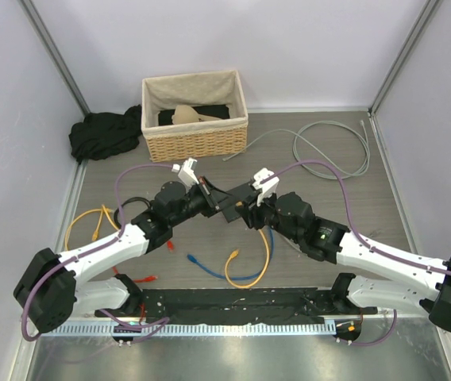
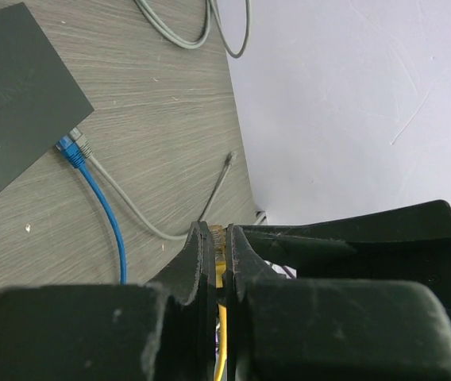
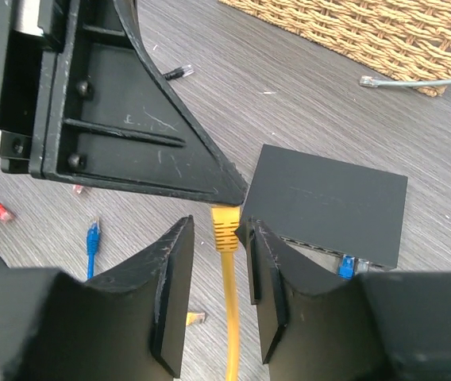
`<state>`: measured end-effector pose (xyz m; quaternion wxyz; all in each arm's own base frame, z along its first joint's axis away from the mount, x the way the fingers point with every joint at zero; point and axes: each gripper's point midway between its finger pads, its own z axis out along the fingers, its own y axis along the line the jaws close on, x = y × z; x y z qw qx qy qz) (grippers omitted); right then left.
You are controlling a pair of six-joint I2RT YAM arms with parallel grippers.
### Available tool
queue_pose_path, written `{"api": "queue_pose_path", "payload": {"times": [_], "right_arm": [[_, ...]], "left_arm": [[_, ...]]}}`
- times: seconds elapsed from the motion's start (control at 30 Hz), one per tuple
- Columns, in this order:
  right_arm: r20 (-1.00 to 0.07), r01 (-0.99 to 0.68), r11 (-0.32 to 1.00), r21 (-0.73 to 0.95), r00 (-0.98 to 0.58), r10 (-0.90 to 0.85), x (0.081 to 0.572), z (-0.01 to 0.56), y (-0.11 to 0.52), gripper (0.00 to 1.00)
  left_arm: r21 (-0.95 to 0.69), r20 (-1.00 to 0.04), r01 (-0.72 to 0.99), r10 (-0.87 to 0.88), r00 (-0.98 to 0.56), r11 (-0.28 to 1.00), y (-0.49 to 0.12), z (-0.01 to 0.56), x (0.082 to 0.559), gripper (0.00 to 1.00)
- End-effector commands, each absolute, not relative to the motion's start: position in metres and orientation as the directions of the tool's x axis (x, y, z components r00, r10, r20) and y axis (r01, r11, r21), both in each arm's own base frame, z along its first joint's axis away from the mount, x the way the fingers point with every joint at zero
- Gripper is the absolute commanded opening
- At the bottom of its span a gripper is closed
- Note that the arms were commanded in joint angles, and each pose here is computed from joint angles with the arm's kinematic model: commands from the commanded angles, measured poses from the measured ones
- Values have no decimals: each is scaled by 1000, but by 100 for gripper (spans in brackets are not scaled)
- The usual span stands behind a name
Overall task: Insert the plug into the switch port
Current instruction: Pick up the connector from the center of the board, then insert the connector into the switch port.
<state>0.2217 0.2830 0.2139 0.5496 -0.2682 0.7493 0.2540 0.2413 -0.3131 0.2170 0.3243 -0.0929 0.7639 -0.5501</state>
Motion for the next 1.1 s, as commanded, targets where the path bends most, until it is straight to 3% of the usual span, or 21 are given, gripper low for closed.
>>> {"api": "queue_pose_path", "payload": {"times": [0.0, 0.87, 0.97, 1.07], "right_arm": [[-962, -664, 741, 95, -254, -104, 224, 215, 278, 41], [-972, -678, 728, 102, -224, -72, 228, 236, 285, 41], [-972, -674, 731, 102, -224, -71, 229, 236, 284, 37], [-969, -673, 733, 103, -233, -77, 230, 232, 284, 23]], "left_arm": [[-915, -396, 276, -527, -752, 294, -314, 254, 238, 1], [-911, -397, 275, -475, -785, 307, -322, 245, 233, 1], [-911, -395, 271, -468, -791, 311, -323, 242, 232, 1], [-910, -396, 271, -467, -791, 313, -323, 240, 233, 1]]}}
